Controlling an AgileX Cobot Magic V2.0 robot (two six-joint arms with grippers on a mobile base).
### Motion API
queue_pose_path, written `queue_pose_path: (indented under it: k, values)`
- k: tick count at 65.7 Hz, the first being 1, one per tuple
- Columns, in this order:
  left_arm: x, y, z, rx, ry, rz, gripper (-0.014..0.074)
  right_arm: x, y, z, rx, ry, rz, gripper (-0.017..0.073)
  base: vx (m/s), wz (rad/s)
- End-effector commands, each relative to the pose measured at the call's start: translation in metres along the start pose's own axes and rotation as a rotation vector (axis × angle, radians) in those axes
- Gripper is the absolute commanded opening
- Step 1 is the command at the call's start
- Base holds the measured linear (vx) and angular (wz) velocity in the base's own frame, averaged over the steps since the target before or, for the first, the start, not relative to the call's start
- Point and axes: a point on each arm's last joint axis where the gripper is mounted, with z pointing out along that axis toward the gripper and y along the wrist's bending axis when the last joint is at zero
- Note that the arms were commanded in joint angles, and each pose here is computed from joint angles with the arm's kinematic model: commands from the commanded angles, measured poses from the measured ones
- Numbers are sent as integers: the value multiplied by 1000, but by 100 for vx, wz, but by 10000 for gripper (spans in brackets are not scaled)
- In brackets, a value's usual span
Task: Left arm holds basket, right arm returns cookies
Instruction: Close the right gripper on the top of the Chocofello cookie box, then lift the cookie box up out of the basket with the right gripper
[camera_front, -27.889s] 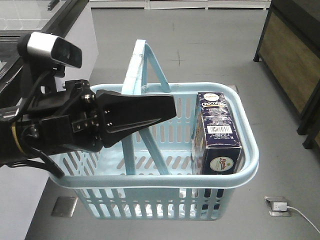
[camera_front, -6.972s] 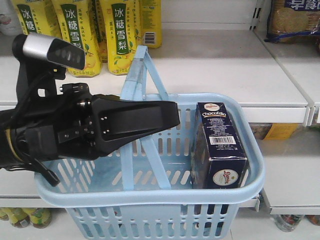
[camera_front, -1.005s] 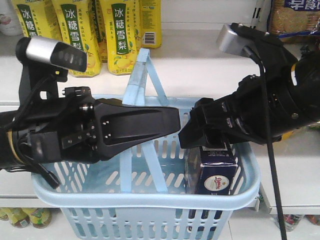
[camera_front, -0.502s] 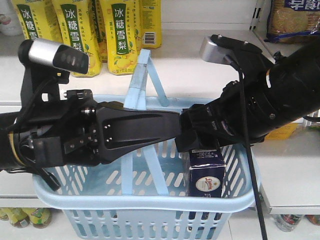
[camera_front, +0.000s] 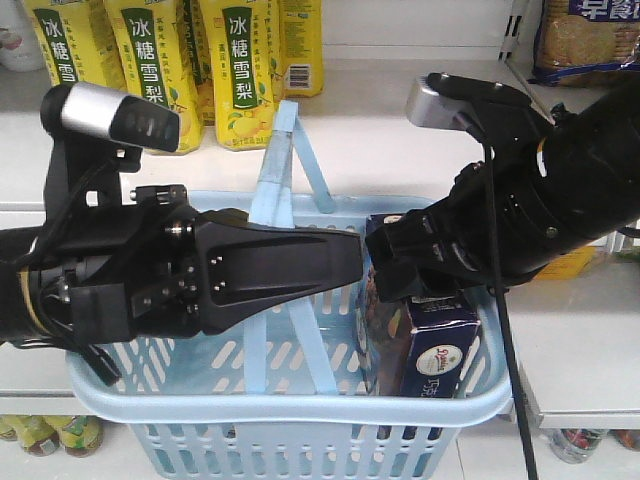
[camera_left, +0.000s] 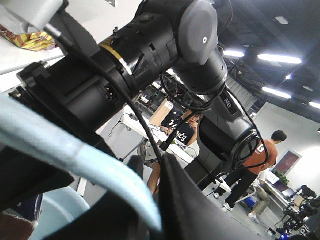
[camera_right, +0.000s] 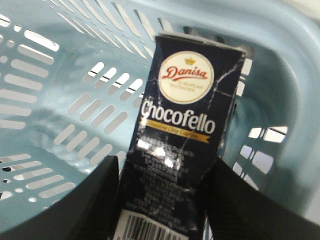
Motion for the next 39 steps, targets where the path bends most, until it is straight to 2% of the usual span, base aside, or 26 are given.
queue_pose_path:
  k: [1, 3, 27, 39]
  values:
    - [-23, -21, -2, 96, -157, 30, 3, 5, -5, -6, 63, 41, -80, 11, 0, 0]
    - [-23, -21, -2, 96, -157, 30, 3, 5, -5, -6, 63, 42, -89, -18, 0, 0]
    - [-23, -21, -2, 96, -157, 30, 3, 1, -4, -8, 53, -2, -92, -8, 0, 0]
    - [-23, -21, -2, 96, -157, 30, 3, -5, 3, -27, 37, -83, -108, -7, 0, 0]
